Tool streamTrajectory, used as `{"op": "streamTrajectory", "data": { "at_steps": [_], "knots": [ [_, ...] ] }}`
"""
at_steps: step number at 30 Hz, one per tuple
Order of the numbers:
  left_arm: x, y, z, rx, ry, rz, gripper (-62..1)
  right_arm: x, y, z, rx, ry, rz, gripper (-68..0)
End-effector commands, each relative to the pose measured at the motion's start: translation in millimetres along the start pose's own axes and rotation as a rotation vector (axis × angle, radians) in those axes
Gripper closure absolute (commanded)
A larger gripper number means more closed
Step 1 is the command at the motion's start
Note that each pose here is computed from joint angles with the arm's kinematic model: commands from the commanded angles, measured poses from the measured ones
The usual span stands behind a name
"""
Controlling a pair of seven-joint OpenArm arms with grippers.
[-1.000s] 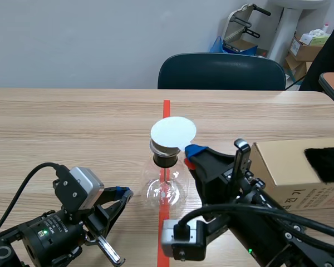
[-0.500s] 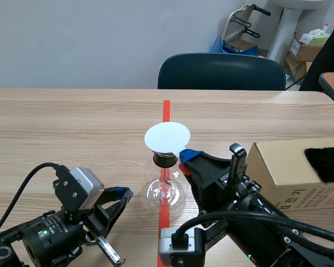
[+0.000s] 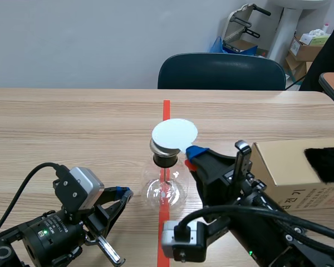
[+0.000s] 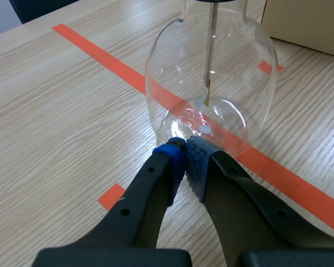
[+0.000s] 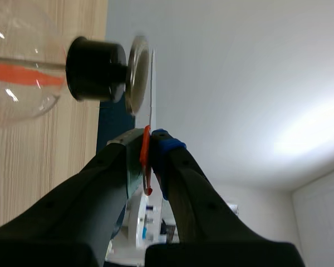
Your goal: Do the electroscope experiment
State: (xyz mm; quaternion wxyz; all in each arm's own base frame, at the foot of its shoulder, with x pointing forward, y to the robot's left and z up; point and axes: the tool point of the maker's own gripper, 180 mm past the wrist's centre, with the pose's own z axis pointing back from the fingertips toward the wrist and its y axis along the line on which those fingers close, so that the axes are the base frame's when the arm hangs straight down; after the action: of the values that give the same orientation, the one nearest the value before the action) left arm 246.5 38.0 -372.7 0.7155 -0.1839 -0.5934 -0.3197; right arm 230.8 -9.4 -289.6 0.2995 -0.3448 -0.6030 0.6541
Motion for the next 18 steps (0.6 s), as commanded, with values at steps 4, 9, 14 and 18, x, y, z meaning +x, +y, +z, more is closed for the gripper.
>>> {"op": "streamTrajectory", "data": {
  "at_steps": [4, 9, 14, 18],
  "knots": [
    [8.9, 2.4, -3.2, 0.007, -0.032, 0.005, -2.7, -25.4, -11.3, -1.2, -0.035, 0.127, 0.017, -1.9],
    [8.9, 2.4, -3.2, 0.007, -0.032, 0.005, -2.7, -54.5, -11.6, 5.0, -0.037, 0.292, 0.013, -1.9],
    [8.9, 2.4, -3.2, 0.007, -0.032, 0.005, -2.7, -77.9, -11.7, 13.9, -0.038, 0.431, 0.011, -1.9],
    [8.9, 2.4, -3.2, 0.007, -0.032, 0.005, -2.7, -90.4, -11.8, 20.2, -0.038, 0.509, 0.009, -1.9]
  ]
}}
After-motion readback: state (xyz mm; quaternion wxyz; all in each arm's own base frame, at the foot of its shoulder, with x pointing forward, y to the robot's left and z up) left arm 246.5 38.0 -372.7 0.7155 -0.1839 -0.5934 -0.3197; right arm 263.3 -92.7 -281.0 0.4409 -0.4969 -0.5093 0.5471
